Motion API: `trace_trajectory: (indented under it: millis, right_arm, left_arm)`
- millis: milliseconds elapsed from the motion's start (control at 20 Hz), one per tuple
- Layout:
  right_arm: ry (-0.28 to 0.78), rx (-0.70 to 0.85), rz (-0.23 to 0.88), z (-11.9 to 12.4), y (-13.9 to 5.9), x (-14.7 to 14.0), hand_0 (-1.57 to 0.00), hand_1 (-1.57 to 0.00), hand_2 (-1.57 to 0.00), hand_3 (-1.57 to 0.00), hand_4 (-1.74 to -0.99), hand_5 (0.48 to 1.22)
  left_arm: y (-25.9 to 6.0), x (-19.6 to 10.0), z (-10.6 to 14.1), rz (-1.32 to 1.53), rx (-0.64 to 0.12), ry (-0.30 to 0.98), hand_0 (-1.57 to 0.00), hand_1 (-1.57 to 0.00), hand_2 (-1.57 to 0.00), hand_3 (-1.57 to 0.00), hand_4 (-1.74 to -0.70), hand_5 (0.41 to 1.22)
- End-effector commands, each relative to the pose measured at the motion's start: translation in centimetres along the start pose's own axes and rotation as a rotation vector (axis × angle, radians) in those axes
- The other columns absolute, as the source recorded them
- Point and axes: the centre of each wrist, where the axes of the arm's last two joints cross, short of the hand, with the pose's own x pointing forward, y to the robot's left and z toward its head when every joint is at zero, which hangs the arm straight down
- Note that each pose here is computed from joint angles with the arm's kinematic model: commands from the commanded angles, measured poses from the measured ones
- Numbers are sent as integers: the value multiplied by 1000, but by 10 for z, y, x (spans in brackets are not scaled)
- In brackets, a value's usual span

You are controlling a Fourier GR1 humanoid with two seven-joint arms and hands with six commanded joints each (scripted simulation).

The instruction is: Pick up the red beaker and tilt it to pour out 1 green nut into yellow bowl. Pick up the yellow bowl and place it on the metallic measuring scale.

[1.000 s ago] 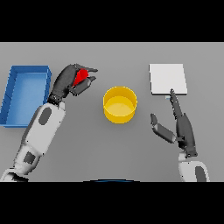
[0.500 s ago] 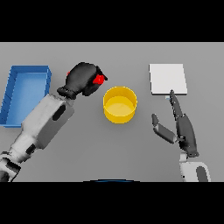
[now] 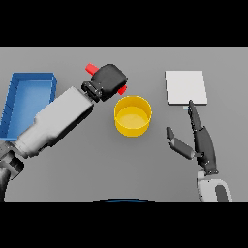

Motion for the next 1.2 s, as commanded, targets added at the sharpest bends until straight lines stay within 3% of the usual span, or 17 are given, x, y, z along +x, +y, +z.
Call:
trace_trajectory:
  millis: [0, 200, 500, 1150]
  right_arm:
    - [5, 2, -19, 1, 4, -1, 1, 1, 1, 1, -1225, 663]
    - [13, -19, 3, -2, -3, 0, 1, 1, 1, 1, -1193, 649]
    - [12, -18, 8, -1, 7, 3, 1, 1, 1, 1, -1179, 635]
    - [18, -34, 52, -2, 3, 1, 1, 1, 1, 1, -1155, 637]
  left_arm:
    - [2, 1, -3, -40, -22, -16, -1571, -1571, -1571, -1571, -1684, 1215]
    - [12, 13, -11, -206, -96, -38, -1571, -1571, -1571, -1571, -1715, 1219]
    - [20, 23, -19, -458, -164, -60, -1571, -1571, -1571, -1571, -1734, 1220]
    - [35, 56, -36, -918, -163, -146, -1571, -1571, -1571, -1571, -1725, 1221]
